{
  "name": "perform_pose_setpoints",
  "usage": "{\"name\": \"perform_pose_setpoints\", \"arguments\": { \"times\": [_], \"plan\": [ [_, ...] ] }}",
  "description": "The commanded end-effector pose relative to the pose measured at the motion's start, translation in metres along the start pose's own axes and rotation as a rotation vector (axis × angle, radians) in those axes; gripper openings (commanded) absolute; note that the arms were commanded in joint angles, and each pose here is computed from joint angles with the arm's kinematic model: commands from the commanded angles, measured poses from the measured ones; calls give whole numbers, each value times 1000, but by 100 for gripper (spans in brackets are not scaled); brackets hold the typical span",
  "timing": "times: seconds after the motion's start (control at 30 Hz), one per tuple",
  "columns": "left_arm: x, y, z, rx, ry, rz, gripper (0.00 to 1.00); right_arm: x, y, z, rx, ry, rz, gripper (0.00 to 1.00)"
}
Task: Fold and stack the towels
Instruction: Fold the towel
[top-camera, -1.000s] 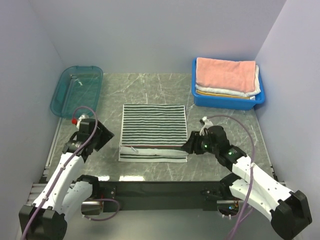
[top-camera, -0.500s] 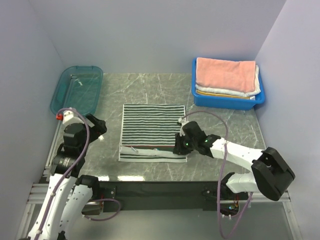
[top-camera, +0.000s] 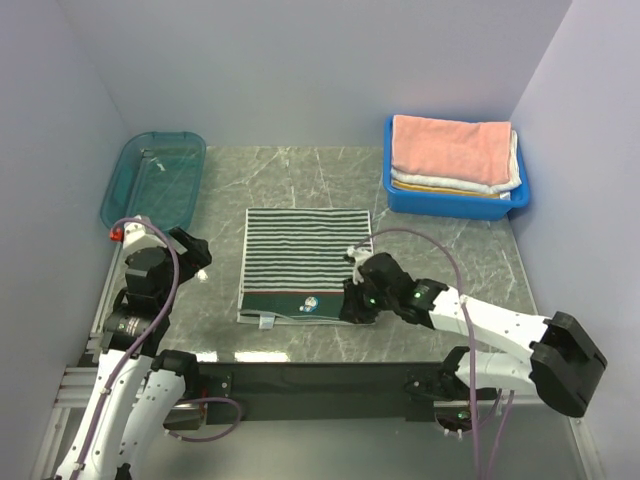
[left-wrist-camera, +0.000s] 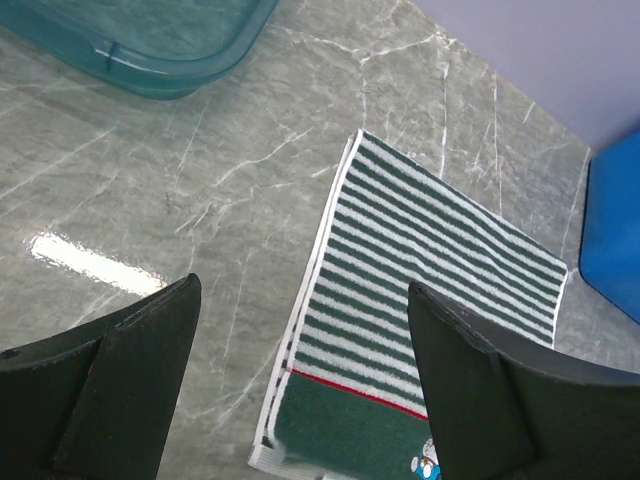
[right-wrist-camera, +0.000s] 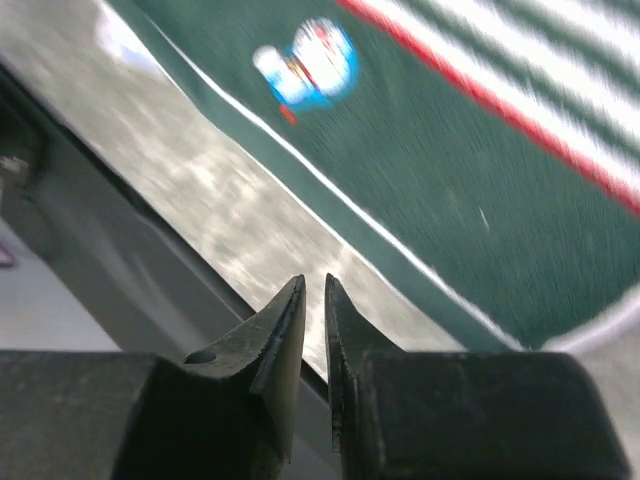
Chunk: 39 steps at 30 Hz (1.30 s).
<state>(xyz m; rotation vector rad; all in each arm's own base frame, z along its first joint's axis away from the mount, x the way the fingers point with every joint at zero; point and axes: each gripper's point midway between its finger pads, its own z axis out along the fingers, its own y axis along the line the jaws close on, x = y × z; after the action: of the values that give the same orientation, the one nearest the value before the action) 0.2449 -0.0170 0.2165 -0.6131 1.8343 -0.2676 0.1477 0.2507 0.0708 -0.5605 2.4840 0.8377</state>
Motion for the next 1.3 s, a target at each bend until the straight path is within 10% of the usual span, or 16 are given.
{"name": "perform_pose_setpoints", "arguments": {
  "times": [0.0, 0.3, 0.67, 1.27],
  "plan": [
    [-3, -6, 0, 30, -13, 3, 89, -59, 41, 2, -112, -121, -71, 21],
    [-2, -3, 2, 12, -11, -2, 89, -121, 115, 70, -247, -161, -87, 21],
    [7, -2, 8, 0, 32, 9, 87, -46, 156, 147, -276, 61, -194, 21],
    [29, -9, 19, 32, 139, 36, 86, -81, 149, 108, -151, -46, -233, 22]
  ]
}}
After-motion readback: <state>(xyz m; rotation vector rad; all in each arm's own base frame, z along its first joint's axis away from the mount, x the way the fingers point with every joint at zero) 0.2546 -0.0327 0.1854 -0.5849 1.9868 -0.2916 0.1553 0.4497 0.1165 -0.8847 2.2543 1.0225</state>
